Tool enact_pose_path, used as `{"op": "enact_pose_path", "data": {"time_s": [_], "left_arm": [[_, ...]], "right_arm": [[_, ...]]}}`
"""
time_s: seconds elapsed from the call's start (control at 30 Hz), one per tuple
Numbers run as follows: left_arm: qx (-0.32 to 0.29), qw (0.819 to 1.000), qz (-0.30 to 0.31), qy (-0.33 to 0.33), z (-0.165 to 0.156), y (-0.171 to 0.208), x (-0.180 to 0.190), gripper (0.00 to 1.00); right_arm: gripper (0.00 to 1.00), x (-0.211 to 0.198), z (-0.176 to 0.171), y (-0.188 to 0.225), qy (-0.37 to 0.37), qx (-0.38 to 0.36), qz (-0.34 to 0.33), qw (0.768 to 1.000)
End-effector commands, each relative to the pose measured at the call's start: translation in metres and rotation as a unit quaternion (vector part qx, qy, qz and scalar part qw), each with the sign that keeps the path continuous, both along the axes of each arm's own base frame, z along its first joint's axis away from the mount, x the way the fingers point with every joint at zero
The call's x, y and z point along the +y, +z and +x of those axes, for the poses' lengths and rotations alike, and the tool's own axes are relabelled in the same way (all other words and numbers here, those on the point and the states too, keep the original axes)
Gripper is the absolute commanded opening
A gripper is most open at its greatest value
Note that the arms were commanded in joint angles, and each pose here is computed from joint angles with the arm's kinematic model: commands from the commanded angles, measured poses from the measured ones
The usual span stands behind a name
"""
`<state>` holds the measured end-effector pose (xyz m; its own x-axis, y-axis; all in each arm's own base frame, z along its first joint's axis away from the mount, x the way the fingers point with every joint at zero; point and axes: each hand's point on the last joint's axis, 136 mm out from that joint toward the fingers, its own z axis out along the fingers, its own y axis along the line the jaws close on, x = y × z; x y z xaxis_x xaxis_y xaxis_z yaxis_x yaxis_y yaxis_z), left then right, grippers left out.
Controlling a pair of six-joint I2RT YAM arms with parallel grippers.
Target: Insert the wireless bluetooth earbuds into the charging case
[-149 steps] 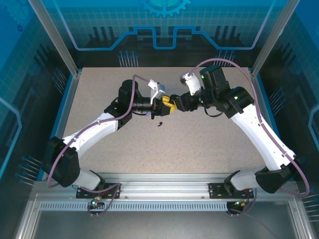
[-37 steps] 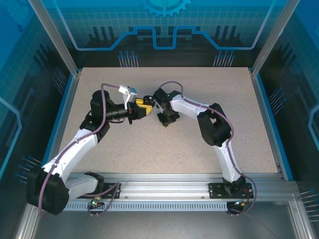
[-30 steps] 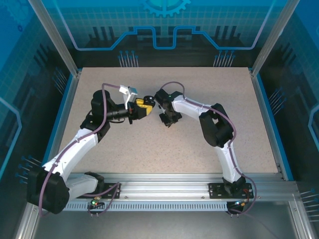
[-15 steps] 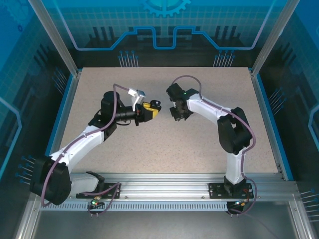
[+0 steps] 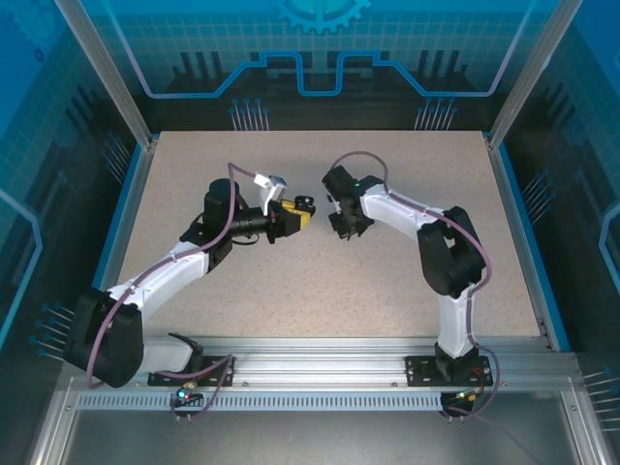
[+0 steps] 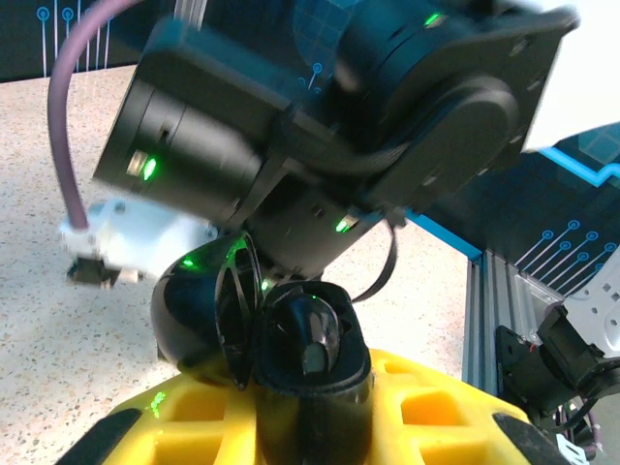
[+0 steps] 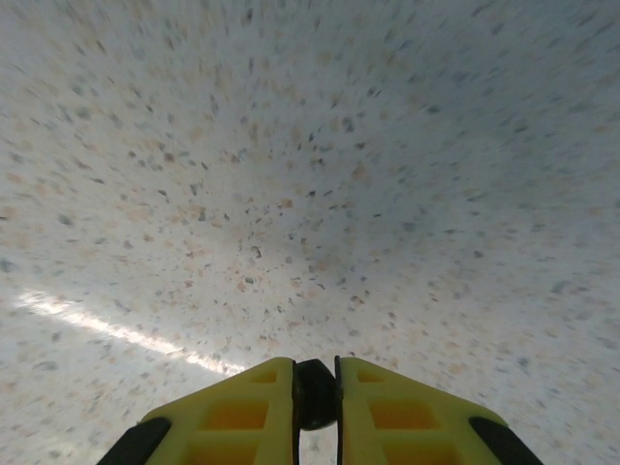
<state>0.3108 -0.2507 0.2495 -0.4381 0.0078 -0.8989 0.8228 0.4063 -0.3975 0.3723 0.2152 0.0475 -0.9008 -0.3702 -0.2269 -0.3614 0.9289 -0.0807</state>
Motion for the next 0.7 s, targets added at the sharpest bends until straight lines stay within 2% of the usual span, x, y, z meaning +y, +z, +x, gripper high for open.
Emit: {"op": "enact_pose_path", "data": {"time_s": [0.0,0.2,0.43,0.67], "left_arm": [[-0.006,1.000,0.001,0.003,0.000,0.000,-0.001,0.00],[-0.007,1.000,0.004,0.003,-0.001,0.000,0.000,0.00],[-0.008,1.000,0.004,0.002,0.000,0.002,-0.001,0.00],[-0.009,1.000,0.006,0.000,0.000,0.004,-0.001,0.00]], "right_arm": [[0.16,0.002,-0.003,-0.020,0.013,0.035,-0.003,0.999],[0.19,0.005,-0.003,-0.028,0.013,0.047,-0.002,0.999],[0.39,0.008,-0.003,-0.020,0.002,0.048,0.017,0.999],[0.41,0.002,-0.007,-0.014,-0.048,0.059,0.031,0.997]]}}
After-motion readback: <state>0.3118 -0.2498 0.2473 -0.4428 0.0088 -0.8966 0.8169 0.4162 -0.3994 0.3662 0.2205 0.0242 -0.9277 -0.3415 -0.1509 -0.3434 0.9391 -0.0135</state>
